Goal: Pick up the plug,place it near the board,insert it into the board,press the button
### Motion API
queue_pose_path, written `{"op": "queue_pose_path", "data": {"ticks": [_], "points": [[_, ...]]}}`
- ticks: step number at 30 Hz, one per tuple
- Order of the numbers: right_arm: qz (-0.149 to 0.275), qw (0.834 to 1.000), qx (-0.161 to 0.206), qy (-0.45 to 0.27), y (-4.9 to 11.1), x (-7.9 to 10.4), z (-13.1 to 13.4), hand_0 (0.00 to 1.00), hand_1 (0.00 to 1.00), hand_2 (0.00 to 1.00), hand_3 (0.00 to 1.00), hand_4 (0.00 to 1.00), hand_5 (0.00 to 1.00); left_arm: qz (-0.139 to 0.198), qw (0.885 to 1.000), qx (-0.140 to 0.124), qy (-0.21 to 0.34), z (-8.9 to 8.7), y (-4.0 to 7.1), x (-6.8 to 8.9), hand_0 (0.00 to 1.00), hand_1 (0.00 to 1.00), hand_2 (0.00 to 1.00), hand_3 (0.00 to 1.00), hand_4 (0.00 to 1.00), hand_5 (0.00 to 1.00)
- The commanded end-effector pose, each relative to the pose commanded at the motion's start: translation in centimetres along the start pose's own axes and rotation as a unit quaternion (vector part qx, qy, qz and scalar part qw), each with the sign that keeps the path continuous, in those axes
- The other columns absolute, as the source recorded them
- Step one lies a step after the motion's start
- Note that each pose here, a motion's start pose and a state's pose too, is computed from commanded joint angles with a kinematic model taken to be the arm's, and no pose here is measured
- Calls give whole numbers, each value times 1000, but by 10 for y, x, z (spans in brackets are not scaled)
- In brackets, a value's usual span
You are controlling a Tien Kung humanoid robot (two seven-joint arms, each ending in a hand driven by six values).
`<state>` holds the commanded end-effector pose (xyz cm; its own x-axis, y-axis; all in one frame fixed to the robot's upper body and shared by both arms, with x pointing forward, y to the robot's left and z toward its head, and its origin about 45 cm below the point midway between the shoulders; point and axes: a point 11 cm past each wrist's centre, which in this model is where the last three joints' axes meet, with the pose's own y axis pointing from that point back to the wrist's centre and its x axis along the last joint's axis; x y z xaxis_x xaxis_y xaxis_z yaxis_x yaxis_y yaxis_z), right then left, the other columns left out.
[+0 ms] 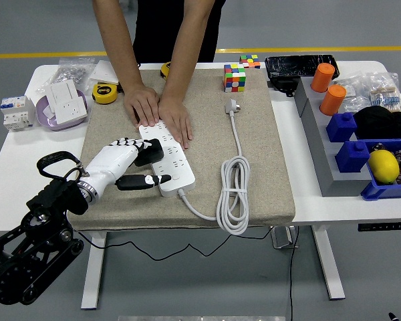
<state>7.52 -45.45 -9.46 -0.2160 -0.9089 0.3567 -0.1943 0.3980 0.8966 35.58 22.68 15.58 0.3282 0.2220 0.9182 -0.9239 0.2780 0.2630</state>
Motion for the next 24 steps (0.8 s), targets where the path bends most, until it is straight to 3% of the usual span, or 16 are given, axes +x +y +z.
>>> {"op": "queue_pose_path", "data": {"ticks": [11,12,17,18,20,23,24], "points": [[0,1000,2,-1,0,-1,-2,831,760,743,764,998,927,29,999,-23,25,16,2,17,945,947,886,871,998,940],[0,1000,2,-1,0,-1,-2,831,759,741,764,998,928,30,998,-26,46,20,4,18,769,830,813,856,975,702],[0,1000,1,-1,0,-1,-1,831,759,741,764,998,928,30,986,-43,159,51,13,29,769,830,813,856,975,702],[-1,1000,1,0,0,-1,-1,831,759,742,765,998,930,30,982,-45,183,57,15,32,309,362,451,815,688,348],[-1,1000,1,0,0,-1,-2,831,759,742,765,998,930,29,976,-47,209,66,19,38,309,362,451,815,688,348],[0,1000,2,-1,0,-1,-2,831,759,742,765,998,930,22,978,-41,203,73,22,44,309,362,451,815,688,348],[0,1000,2,-1,0,-1,-2,831,759,742,764,998,931,11,979,-37,201,74,22,44,150,68,160,784,450,161]]}}
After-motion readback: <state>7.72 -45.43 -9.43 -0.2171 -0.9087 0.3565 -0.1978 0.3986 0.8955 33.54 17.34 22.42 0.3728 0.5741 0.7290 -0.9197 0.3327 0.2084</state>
